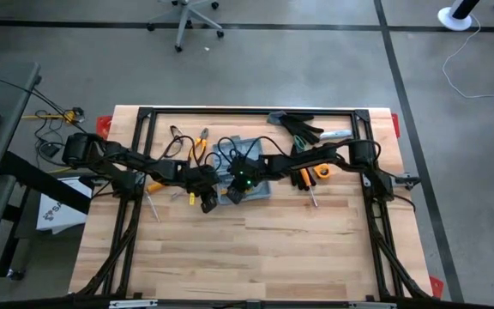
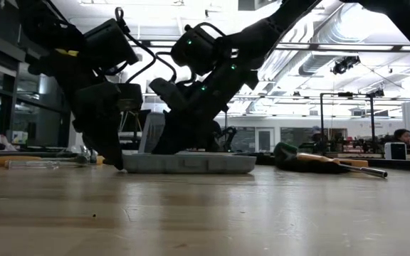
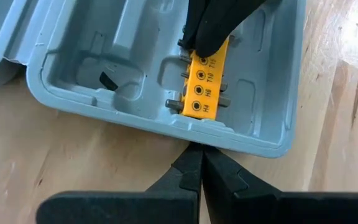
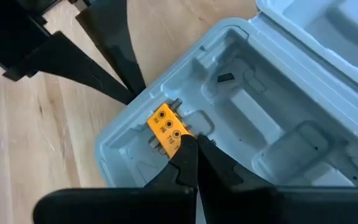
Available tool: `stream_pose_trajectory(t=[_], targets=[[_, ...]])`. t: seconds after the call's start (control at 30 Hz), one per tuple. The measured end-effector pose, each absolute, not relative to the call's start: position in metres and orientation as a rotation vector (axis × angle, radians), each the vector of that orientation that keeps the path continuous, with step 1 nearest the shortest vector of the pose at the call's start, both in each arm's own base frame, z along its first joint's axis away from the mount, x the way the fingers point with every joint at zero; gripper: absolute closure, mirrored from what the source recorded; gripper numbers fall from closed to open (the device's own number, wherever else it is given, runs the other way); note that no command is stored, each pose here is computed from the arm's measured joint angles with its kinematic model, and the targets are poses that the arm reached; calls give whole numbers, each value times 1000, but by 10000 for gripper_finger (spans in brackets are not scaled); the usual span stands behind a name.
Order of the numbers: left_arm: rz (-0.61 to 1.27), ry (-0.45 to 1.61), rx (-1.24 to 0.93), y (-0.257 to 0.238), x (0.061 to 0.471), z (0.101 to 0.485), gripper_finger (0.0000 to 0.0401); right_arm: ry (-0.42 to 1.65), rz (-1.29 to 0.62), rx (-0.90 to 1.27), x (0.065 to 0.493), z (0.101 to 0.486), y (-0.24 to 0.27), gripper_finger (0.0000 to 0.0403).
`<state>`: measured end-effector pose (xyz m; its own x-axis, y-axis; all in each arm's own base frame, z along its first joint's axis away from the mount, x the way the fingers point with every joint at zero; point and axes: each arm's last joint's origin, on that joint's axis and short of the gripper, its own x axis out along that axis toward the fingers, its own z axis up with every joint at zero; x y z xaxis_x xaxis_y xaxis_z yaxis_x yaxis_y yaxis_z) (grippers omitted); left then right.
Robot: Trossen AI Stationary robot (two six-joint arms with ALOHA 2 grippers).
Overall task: Prefit tool cases
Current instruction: Put the yellow screwdriver bits into the gray toolbox
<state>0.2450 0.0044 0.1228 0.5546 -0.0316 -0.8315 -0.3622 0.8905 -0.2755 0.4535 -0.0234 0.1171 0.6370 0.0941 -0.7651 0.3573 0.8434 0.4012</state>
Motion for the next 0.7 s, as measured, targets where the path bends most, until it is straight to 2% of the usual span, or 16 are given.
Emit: stream_pose_trajectory(t=[0.2,0.43,0.7], targets=[[208,967,-444,5,245,123,401,871,-164,559,450,130,-22,403],[204,970,-447,5,245,123,401,788,-171,505,445,166,-23,403],[122,983,-489,2,243,127,401,901,-193,459,433,170,-20,403]])
